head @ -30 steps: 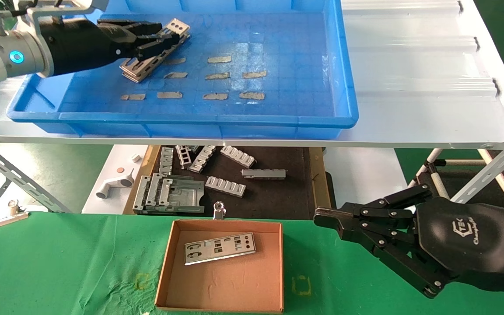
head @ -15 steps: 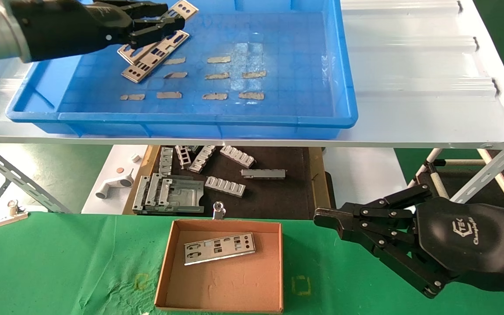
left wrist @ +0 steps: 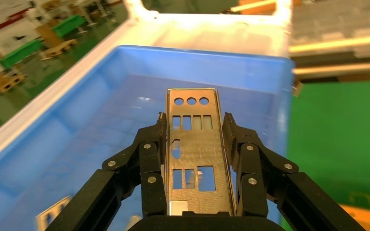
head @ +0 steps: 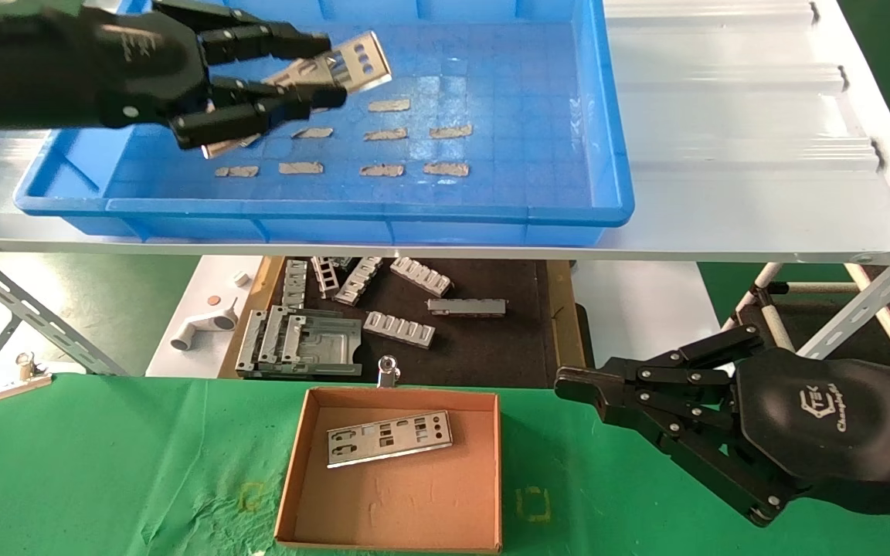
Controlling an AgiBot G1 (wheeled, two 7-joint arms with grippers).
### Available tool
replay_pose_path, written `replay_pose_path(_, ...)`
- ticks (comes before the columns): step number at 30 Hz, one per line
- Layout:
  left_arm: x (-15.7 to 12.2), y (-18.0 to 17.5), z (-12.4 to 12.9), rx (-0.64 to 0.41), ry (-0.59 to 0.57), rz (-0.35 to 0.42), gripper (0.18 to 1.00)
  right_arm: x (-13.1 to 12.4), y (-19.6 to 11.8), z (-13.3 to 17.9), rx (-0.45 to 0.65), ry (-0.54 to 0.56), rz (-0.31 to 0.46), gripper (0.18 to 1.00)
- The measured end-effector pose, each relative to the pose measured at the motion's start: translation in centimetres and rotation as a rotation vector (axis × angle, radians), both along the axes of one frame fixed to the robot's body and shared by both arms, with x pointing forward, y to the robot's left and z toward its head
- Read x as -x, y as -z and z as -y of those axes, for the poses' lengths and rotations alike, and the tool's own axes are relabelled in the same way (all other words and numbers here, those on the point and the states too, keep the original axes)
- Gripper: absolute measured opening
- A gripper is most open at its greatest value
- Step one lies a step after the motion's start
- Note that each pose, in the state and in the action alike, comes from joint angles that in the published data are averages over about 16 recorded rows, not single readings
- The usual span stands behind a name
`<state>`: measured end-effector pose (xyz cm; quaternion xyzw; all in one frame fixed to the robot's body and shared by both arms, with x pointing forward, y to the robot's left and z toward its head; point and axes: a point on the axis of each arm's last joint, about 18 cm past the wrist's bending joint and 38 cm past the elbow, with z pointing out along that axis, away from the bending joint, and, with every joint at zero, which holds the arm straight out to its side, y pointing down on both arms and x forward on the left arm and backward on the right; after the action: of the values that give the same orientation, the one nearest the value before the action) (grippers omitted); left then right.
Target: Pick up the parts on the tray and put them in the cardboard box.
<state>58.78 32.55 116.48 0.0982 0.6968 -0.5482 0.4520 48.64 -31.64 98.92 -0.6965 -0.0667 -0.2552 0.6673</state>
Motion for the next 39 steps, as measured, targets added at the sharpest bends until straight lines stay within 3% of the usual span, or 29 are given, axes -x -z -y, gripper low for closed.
replay_pose_path(8, 2.6, 3.4, 0.9, -0.124, 0.078, 0.006, 0.445, 0.0, 0.0, 0.0, 0.0, 0.0, 0.0, 0.191)
replay_pose_path(17, 4.1, 10.1, 2.3, -0.23, 0.125, -0.1, 0.445, 0.0, 0.0, 0.0, 0.0, 0.0, 0.0, 0.191)
replay_pose_path(25, 2.0, 17.0, 4.0, -0.298, 0.087, -0.19, 0.445, 0.0, 0.0, 0.0, 0.0, 0.0, 0.0, 0.191)
replay_pose_path(39, -3.5, 26.1, 6.4, -0.322, -0.013, -0.26, 0.444, 0.0, 0.0, 0.0, 0.0, 0.0, 0.0, 0.191)
